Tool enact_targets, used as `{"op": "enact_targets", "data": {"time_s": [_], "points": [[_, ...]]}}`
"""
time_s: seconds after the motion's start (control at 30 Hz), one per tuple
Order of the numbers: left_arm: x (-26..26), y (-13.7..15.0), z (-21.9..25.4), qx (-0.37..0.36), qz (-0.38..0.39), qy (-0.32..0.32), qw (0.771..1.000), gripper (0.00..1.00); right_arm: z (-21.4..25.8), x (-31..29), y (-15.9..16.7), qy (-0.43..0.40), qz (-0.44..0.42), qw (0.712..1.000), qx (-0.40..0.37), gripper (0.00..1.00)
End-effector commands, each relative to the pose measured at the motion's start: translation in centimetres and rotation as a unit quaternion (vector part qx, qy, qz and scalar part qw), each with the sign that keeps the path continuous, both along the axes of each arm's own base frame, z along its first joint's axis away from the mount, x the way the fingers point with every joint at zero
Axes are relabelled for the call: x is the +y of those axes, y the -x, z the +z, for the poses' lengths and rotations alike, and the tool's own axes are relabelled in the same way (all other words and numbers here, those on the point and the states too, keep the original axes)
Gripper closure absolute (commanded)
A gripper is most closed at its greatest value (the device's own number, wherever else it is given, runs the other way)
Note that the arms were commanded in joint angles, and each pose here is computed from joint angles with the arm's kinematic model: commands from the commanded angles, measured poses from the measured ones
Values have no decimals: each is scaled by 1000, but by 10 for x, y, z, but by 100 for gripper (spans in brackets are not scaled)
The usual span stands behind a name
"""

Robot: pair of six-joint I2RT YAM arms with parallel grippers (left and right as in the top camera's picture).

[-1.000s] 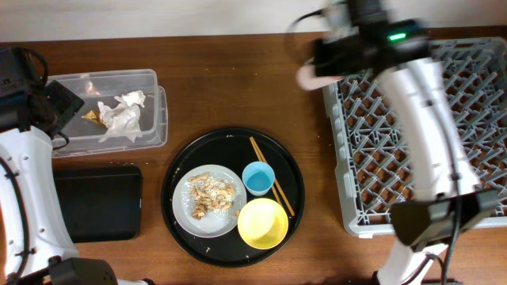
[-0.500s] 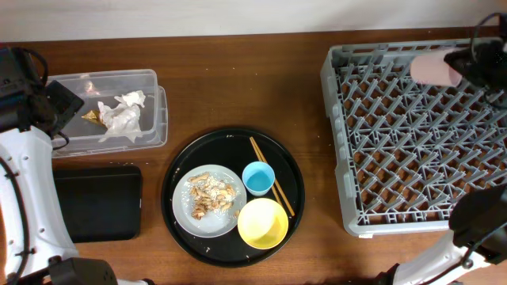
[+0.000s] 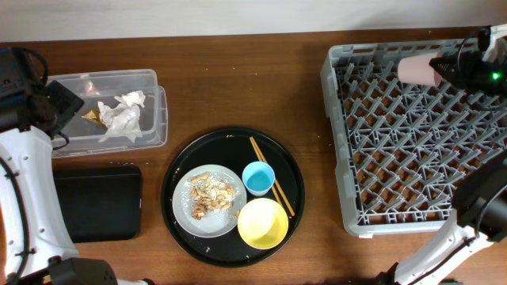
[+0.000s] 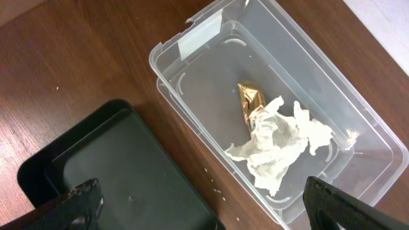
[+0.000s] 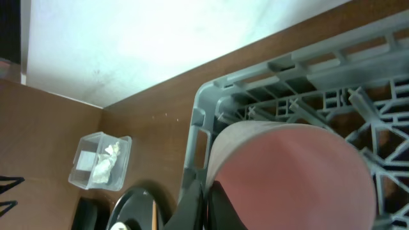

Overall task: Sort waste into correct bins and load items into the dishwasher rack
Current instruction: 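Lift the pink cup and place it upside down in the rack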

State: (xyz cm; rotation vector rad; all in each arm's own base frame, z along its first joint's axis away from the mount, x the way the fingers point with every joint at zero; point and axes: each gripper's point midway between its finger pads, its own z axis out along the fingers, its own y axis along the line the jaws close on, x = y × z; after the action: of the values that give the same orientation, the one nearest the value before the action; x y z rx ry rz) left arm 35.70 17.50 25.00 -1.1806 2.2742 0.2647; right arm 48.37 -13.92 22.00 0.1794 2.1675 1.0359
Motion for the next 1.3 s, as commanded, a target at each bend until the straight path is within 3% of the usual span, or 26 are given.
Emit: {"op": "enact_targets", "data": {"time_s": [0.0,0.2,0.7,1.07,1.27], "points": [[3,1,9,-11,7,-6,1000,1,-20,-3,-9,-36,1,999,9,96],[3,1,9,-11,7,-6,1000,1,-52,-25,-19,-64,-30,997,33,96],[3,1,9,-11,7,-6,1000,1,-80,-74,3,-65,-107,987,100,96],[3,1,9,-11,7,-6,1000,1,-77,-66,-1,-64,-95,989,91,96],[3,1,9,-11,7,-6,1000,1,-54,-47,-14,-127,-70,987,63,96]]}}
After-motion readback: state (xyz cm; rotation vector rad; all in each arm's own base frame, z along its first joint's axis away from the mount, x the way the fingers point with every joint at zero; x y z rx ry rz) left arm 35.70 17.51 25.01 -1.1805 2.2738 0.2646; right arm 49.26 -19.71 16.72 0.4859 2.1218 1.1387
